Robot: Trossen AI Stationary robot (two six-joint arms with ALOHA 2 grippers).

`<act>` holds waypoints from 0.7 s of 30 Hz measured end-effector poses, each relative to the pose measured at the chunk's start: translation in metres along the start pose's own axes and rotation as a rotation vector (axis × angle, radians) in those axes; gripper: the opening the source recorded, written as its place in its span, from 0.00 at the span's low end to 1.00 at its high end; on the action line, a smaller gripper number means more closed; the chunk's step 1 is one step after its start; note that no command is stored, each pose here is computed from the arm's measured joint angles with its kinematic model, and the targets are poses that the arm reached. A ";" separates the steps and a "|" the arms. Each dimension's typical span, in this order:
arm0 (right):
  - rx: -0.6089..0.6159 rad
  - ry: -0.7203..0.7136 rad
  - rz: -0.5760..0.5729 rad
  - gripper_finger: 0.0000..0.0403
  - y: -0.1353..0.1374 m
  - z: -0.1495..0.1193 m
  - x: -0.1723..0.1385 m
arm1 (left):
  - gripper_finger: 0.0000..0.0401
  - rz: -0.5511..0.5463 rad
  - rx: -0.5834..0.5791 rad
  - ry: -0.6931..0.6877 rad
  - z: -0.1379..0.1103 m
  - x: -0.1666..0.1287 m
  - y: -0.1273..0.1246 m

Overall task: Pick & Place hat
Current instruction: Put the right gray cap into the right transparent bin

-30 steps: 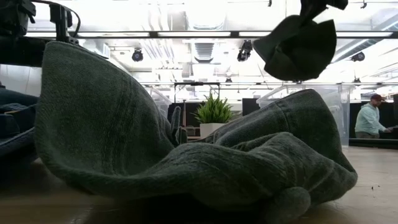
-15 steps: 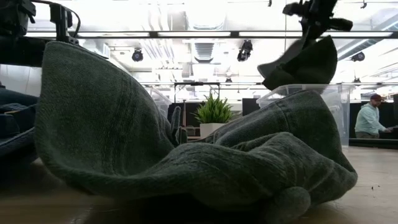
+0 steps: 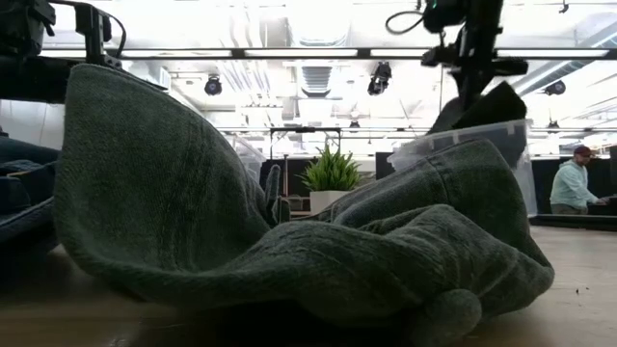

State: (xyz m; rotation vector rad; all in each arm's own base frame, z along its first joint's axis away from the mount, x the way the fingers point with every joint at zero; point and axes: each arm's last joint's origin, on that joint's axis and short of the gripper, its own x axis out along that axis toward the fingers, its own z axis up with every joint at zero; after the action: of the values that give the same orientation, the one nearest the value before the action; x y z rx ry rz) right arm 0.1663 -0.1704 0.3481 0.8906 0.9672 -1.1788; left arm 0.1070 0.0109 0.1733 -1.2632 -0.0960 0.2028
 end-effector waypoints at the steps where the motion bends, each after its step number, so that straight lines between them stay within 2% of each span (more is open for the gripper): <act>1: -0.010 0.015 -0.013 0.02 0.001 0.002 0.005 | 0.00 0.000 0.000 0.000 0.000 0.000 0.000; 21: -0.045 0.176 -0.073 0.02 0.018 0.021 0.058 | 0.00 0.001 -0.025 0.000 0.000 0.000 0.000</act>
State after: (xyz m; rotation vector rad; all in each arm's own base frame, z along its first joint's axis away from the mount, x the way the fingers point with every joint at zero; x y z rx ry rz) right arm 0.1931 -0.2059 0.3014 0.9413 1.1731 -1.1486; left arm 0.1070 0.0109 0.1733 -1.2883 -0.0985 0.2026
